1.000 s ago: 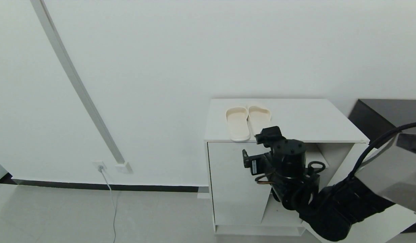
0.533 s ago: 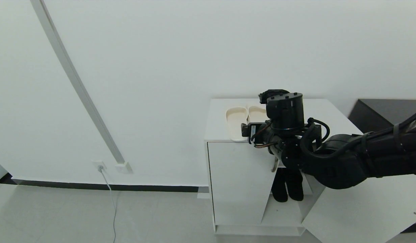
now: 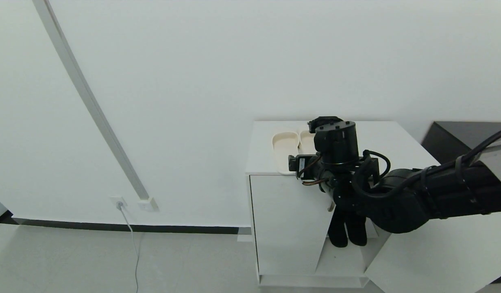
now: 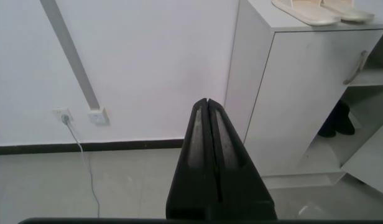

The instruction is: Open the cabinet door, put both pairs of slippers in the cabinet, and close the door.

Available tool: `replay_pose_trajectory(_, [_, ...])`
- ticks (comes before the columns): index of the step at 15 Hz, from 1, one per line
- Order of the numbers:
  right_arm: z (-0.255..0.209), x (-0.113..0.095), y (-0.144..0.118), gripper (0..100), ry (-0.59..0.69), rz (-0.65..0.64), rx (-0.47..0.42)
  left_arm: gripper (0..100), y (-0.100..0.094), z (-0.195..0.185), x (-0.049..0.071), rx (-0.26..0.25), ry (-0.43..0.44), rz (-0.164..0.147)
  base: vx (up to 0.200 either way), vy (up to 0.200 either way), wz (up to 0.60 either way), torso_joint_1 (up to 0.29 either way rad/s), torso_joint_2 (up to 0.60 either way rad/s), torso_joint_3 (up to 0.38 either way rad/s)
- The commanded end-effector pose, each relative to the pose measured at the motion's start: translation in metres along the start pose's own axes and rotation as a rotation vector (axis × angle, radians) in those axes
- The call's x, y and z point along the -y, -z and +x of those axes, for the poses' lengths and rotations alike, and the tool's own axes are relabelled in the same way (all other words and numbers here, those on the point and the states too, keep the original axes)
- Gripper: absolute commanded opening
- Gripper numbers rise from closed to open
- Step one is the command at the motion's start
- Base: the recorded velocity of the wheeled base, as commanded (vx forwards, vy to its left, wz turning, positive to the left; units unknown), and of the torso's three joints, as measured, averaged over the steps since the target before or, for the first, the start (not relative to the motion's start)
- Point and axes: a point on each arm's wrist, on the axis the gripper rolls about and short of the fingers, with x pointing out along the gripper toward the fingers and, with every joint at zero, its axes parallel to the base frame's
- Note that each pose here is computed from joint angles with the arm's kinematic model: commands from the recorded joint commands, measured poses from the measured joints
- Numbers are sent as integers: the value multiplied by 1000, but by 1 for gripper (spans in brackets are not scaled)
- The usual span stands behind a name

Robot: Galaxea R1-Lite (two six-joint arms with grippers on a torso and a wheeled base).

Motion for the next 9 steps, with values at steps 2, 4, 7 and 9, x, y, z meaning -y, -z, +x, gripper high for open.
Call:
replay_pose_trajectory(2, [5, -2, 10, 100, 3, -11, -16, 0, 0, 0, 0, 0, -1, 0, 200, 0, 0, -10, 2, 7])
replay_pose_trajectory(4, [10, -3, 18, 100, 1, -10, -6, 0, 0, 0, 0, 0, 1, 0, 200, 0, 0, 5, 12, -2])
replay_pose_trajectory(7, [18, -6, 30, 100, -1, -20, -20, 0, 0, 0, 0, 0, 1, 0, 200, 0, 0, 4, 1, 4])
replay_pose_trajectory(9, [25, -8, 40, 100, 0, -24, -24, 0, 0, 0, 0, 0, -1, 0, 200, 0, 0, 5, 2, 5])
